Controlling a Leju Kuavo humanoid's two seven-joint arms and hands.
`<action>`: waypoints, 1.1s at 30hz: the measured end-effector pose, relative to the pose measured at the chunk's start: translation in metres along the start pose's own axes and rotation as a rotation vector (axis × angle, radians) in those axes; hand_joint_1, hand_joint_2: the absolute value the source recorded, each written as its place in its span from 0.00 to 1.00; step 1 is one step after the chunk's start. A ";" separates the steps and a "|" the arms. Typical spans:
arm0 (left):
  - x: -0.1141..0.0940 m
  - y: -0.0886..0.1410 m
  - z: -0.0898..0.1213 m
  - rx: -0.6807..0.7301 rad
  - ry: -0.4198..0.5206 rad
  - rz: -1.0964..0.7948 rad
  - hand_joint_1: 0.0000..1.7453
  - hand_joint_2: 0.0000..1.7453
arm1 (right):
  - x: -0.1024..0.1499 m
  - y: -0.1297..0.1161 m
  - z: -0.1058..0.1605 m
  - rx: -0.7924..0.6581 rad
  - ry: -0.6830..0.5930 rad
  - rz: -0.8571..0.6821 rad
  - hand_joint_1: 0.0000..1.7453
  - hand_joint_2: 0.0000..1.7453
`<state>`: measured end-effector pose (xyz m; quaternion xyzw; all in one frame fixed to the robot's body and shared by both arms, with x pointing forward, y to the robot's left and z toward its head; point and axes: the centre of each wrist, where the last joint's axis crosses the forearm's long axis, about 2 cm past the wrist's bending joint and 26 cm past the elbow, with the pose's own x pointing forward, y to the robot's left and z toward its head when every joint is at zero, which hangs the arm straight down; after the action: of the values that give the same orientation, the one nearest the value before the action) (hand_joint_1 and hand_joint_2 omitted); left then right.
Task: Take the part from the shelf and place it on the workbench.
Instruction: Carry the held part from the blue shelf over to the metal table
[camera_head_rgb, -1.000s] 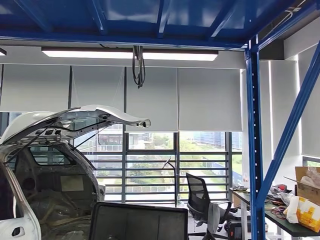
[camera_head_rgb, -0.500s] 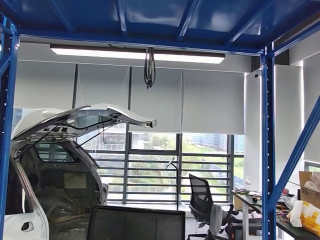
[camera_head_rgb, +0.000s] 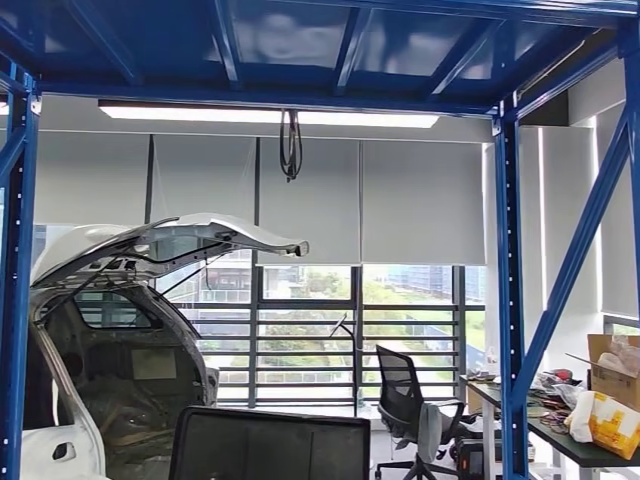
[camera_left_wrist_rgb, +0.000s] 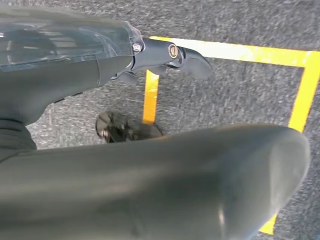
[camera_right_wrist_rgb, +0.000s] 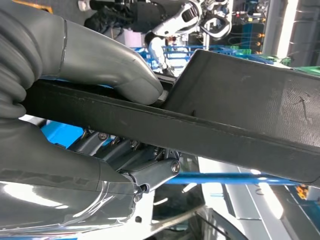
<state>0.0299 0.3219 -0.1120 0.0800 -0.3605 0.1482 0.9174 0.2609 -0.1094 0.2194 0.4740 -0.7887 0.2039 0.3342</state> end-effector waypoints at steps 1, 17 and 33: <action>0.000 0.000 0.000 -0.001 -0.001 0.000 0.00 1.00 | 0.000 0.000 0.000 0.001 0.000 -0.001 1.00 1.00; 0.003 0.003 -0.002 -0.001 -0.012 -0.018 0.00 1.00 | 0.000 0.002 -0.004 0.016 -0.011 -0.017 1.00 1.00; 0.002 0.010 -0.002 0.003 -0.011 -0.046 0.00 1.00 | 0.000 0.006 -0.006 0.018 -0.050 -0.061 1.00 1.00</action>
<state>0.0294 0.3323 -0.1113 0.0905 -0.3634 0.1271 0.9185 0.2572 -0.1025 0.2233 0.5058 -0.7802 0.1889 0.3160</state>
